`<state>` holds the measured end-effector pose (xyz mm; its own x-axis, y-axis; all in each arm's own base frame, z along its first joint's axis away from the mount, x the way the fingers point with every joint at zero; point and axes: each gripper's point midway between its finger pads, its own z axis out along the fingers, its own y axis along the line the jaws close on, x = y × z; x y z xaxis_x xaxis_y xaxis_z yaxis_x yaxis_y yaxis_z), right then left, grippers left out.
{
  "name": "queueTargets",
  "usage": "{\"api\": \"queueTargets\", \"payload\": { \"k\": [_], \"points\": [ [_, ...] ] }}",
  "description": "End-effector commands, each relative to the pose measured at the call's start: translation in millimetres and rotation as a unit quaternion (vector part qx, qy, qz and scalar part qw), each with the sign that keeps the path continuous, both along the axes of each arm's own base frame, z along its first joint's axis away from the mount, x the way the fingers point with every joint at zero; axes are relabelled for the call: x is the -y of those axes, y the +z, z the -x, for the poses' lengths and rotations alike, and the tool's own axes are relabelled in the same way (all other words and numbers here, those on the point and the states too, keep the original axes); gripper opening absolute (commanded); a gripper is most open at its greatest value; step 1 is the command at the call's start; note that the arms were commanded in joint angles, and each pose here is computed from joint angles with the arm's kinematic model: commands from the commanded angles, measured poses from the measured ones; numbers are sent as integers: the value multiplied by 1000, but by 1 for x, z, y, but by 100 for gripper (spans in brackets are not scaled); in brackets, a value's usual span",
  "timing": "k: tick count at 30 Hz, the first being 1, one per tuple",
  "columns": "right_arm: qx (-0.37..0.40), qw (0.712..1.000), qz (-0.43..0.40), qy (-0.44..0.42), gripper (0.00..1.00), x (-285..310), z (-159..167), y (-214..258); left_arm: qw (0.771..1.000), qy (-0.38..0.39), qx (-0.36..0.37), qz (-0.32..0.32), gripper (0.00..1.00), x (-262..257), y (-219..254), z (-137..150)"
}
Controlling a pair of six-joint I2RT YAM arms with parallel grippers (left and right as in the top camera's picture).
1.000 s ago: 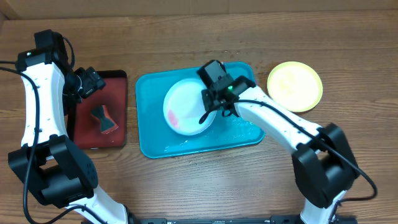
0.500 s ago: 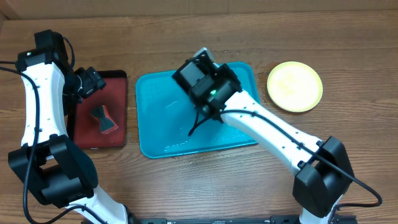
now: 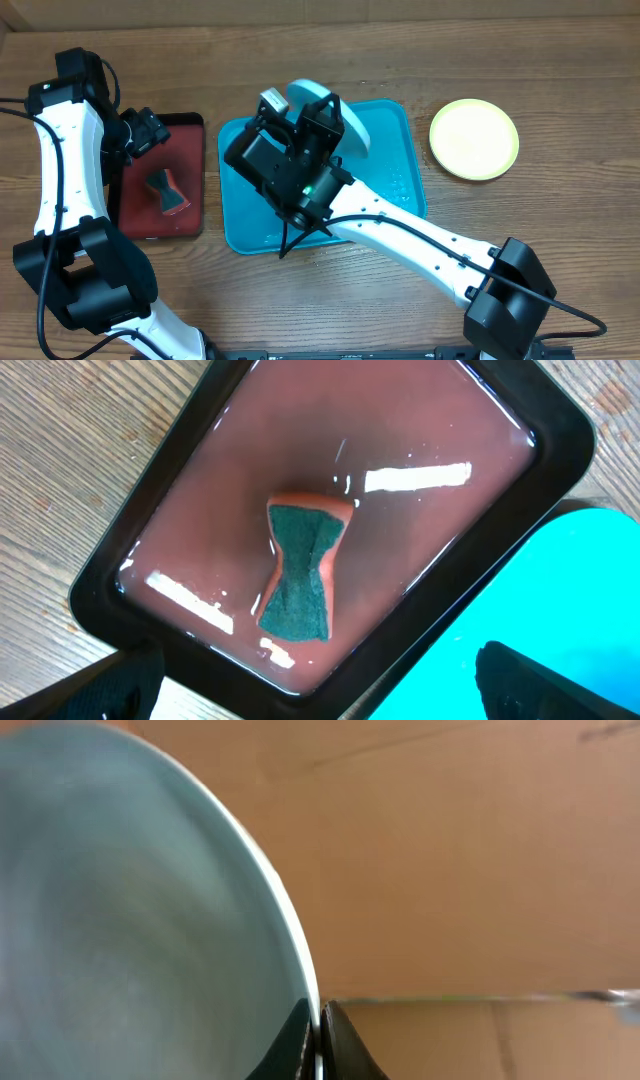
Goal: Clean dirty plates on tray and stack at the side
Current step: 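Lift the light-blue plate with the right gripper and stack it on the yellow plate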
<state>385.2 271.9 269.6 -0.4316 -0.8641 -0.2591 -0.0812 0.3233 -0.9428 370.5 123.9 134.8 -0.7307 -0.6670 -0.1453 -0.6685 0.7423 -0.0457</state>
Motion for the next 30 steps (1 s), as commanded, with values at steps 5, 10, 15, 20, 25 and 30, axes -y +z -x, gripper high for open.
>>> {"api": "queueTargets", "payload": {
  "k": [5, 10, 15, 20, 25, 30],
  "points": [
    [48, 998, 38, -23, 4, 3, 10, 48, 1000, 7, 15, 2, 100, -1, 8, -3],
    [79, 995, -60, -25, 4, -2, 10, 44, 1000, 6, 15, 2, 100, -1, 8, -3],
    [-126, 963, -238, 31, 4, -10, -5, -47, 1000, 6, 15, 2, 100, -1, 8, -3],
    [-132, 928, -336, -95, 4, 59, -32, -67, 1000, 6, 15, 2, 100, -1, 8, -3],
    [-177, 867, -419, -204, 4, 142, -52, -95, 1000, 6, 15, 2, 100, -1, 8, -3],
    [-238, 759, -549, -258, 4, 212, -61, -116, 1000, 6, 15, 2, 100, -1, 8, -3]
  ]
}}
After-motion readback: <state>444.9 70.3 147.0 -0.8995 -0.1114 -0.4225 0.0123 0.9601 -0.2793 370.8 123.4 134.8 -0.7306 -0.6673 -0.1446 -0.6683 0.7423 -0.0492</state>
